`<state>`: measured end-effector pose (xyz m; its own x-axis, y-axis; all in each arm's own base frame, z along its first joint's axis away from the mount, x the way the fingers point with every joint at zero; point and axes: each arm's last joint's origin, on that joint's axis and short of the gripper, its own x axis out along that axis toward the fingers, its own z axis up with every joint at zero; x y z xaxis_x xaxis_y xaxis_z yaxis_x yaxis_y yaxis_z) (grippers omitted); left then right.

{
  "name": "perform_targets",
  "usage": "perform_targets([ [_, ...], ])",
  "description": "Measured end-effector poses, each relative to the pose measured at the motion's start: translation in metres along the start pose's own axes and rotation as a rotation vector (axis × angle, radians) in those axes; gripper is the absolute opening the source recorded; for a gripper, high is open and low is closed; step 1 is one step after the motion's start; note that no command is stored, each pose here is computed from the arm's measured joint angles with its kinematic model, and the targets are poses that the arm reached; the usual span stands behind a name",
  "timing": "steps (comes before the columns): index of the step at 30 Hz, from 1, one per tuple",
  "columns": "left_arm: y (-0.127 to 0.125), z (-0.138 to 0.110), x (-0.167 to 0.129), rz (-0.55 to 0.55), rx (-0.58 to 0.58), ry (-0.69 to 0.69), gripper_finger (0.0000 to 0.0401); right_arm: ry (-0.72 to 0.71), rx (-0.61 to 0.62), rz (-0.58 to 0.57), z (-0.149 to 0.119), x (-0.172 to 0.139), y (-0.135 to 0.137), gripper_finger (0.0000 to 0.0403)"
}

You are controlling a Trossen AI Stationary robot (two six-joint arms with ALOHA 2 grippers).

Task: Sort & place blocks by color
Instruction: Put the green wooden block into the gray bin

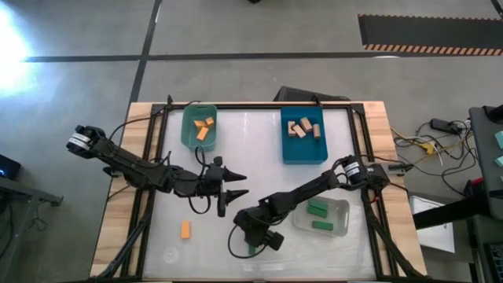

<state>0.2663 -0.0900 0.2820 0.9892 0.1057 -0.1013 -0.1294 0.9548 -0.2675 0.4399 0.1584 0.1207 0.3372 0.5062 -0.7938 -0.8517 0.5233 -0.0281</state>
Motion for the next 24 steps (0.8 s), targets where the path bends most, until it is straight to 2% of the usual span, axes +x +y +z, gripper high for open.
perform_targets([
  [4,0.0,0.0,0.0,0.0,0.0,0.0,0.0206,0.003,0.0,0.003,0.0,0.0,0.0,0.0185],
  [12,0.0,0.0,0.0,0.0,0.001,0.0,0.0206,0.006,0.005,0.004,-0.001,0.0,0.0,0.0093],
  [19,0.0,0.0,0.0,0.0,0.0,0.0,0.0206,0.004,0.019,-0.009,0.002,-0.004,0.001,0.0091],
  [24,0.0,0.0,0.0,0.0,0.0,-0.001,0.0206,-0.006,0.025,-0.049,0.011,-0.02,0.001,0.0091],
])
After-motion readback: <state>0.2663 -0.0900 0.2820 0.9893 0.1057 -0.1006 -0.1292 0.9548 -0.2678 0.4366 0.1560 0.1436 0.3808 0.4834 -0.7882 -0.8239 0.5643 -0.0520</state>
